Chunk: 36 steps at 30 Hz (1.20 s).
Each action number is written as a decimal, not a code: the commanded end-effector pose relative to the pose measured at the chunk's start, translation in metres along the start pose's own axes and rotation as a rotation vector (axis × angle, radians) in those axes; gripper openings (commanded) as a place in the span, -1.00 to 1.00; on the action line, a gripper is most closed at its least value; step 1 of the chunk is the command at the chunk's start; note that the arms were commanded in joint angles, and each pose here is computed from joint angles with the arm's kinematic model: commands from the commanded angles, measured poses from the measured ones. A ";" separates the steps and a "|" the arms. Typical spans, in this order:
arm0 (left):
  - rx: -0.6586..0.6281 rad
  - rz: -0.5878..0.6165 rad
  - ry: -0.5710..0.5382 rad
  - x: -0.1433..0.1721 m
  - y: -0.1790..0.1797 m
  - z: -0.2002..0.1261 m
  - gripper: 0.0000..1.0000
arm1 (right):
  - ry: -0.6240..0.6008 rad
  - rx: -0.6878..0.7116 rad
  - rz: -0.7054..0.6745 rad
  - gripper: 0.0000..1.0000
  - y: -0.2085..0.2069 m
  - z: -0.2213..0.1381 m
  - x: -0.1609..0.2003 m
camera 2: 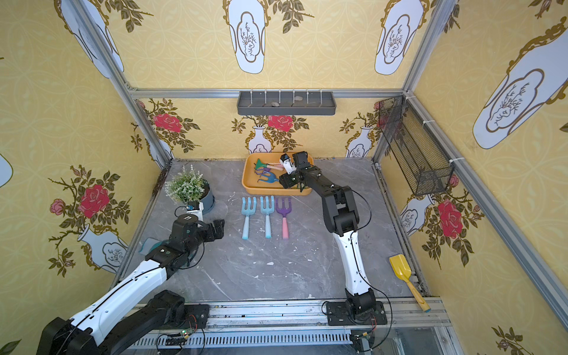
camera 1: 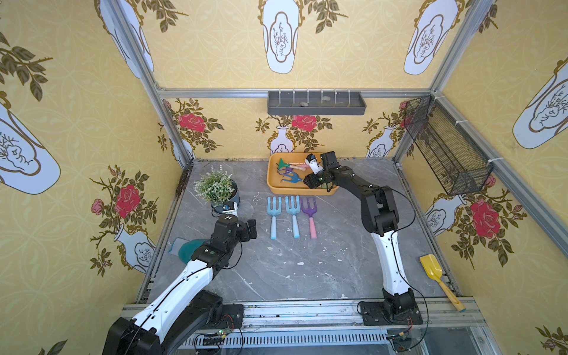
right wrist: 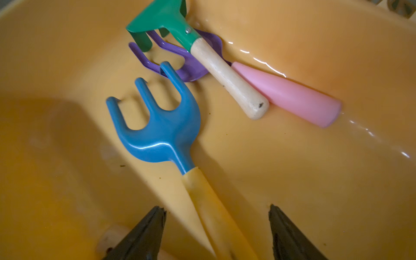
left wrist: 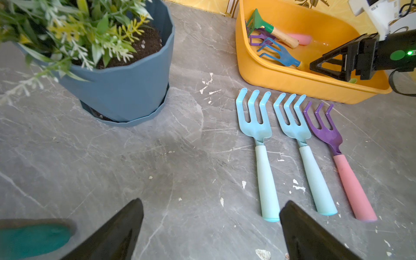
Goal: Take the hand rake out of the storage box
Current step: Pick up the rake from the storage box.
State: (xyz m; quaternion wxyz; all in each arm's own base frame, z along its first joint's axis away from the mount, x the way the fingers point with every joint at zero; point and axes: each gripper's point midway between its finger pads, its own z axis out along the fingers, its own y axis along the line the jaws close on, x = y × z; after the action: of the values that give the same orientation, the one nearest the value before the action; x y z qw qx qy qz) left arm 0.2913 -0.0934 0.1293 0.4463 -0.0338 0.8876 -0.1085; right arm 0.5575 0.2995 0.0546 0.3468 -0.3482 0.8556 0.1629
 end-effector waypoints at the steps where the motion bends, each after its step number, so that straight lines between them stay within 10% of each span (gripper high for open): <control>1: 0.009 0.010 -0.011 -0.003 -0.003 0.003 1.00 | -0.007 -0.036 -0.063 0.52 0.000 0.009 0.000; 14: 0.015 0.008 -0.001 -0.003 -0.004 0.005 1.00 | -0.034 -0.068 -0.187 0.45 -0.013 0.045 -0.002; 36: -0.001 0.007 0.000 -0.003 -0.002 0.004 1.00 | -0.148 -0.106 -0.294 -0.71 0.006 0.018 -0.025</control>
State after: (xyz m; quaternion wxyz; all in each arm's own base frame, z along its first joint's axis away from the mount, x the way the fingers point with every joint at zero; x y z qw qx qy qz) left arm 0.2942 -0.0956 0.1264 0.4413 -0.0314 0.8902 -0.1087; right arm 0.5701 0.3222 0.0381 0.3842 -0.4689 0.7736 0.1843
